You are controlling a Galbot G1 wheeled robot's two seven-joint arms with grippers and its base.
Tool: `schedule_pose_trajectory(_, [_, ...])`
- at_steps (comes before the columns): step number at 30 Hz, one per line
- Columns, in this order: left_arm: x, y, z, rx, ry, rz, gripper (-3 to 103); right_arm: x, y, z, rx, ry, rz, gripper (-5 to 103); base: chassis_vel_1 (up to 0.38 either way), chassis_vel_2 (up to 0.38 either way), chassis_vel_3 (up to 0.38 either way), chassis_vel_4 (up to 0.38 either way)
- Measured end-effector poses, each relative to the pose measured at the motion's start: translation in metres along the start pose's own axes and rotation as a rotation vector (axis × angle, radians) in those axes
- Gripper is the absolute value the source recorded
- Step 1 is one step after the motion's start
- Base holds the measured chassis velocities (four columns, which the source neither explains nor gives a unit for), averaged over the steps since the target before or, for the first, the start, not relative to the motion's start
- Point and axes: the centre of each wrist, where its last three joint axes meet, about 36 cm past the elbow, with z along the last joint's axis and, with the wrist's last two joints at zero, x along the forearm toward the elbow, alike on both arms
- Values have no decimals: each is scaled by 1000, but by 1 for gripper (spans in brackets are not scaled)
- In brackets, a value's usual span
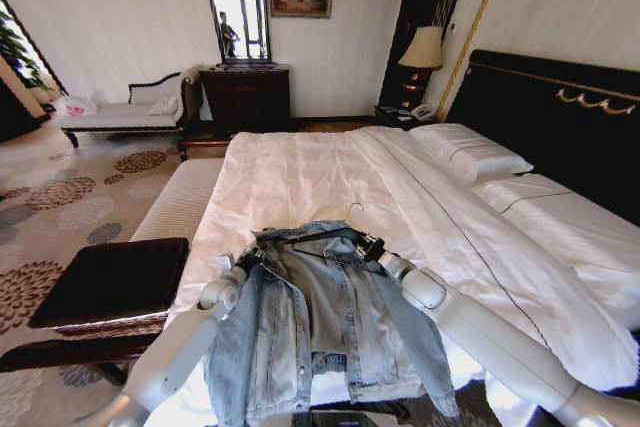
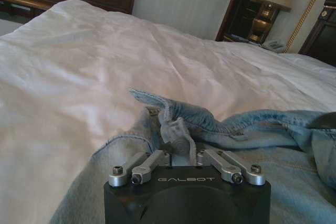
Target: Pick up the clothes from the bed and hang them on the clothes hanger.
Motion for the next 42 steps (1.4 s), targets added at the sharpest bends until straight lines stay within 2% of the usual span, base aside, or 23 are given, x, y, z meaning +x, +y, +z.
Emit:
schedule_pose_trajectory(3, [7, -1, 3, -2, -2, 3, 4, -17, -2, 1, 10, 17, -5, 30, 0, 0, 0, 0])
schedule_pose_trajectory(7, [14, -4, 4, 2, -6, 4, 1, -41, -2, 3, 36, 37, -20, 30, 0, 0, 0, 0])
schedule_pose_trajectory(13, [21, -9, 1, -7, -17, 15, 1, -69, 2, 2, 81, 54, -53, 30, 0, 0, 0, 0])
schedule_pose_trajectory(21, [33, -18, 2, -3, -27, 32, 1, -91, 14, -12, 101, 66, -79, 30, 0, 0, 0, 0])
schedule_pose_trajectory(30, [47, -31, 7, -11, -28, 56, 1, -110, 28, -25, 51, 87, -77, 30, 0, 0, 0, 0])
schedule_pose_trajectory(39, [53, -43, 9, -13, -22, 80, 1, -125, 40, -52, 54, 39, -103, 30, 0, 0, 0, 0])
schedule_pose_trajectory(42, [53, -45, 12, -15, -14, 84, 1, -132, 51, -71, 66, -5, -129, 30, 0, 0, 0, 0])
